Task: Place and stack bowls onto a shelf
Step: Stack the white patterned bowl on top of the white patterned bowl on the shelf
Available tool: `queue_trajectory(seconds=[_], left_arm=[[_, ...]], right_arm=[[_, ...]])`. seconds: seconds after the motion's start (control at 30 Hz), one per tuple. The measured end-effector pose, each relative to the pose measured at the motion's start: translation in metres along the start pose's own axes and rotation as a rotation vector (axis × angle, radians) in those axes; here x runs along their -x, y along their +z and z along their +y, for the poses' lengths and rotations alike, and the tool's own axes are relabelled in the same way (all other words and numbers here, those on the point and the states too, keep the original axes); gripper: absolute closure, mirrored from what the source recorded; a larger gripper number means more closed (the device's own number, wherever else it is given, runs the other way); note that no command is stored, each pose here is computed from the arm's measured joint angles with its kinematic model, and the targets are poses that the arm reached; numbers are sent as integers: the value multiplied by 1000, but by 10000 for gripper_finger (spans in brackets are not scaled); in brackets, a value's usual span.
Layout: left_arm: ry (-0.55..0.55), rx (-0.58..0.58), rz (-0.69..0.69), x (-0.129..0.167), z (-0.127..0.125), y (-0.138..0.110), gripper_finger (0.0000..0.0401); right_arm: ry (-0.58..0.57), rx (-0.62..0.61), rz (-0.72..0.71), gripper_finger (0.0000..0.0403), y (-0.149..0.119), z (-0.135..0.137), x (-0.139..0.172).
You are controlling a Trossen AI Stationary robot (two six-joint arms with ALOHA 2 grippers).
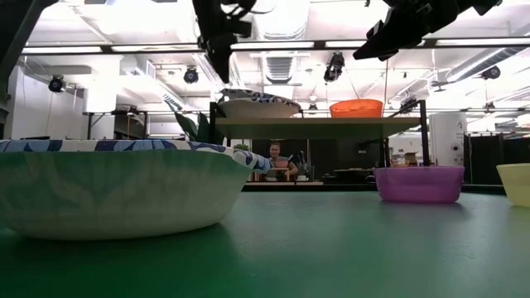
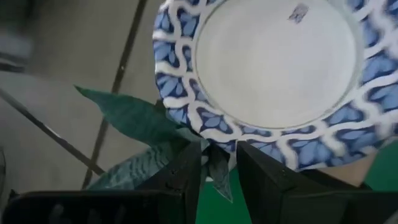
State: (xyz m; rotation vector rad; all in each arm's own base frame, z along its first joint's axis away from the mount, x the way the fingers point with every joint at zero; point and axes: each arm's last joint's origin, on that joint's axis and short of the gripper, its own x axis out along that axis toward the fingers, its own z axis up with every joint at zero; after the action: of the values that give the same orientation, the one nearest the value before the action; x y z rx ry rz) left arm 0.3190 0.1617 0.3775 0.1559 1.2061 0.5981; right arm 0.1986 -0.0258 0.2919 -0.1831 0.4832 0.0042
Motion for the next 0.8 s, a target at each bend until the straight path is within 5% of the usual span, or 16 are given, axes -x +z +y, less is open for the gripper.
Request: queue_trajectory(seconds=[0.33,0.8], left_arm=[[-14,34,109,-33,-4,-13,315],[-178,65,-28,-28,-15,-1,315]], right_arm=[[0,-7,0,351,0,0,0],[0,-6,1,351,0,0,0]])
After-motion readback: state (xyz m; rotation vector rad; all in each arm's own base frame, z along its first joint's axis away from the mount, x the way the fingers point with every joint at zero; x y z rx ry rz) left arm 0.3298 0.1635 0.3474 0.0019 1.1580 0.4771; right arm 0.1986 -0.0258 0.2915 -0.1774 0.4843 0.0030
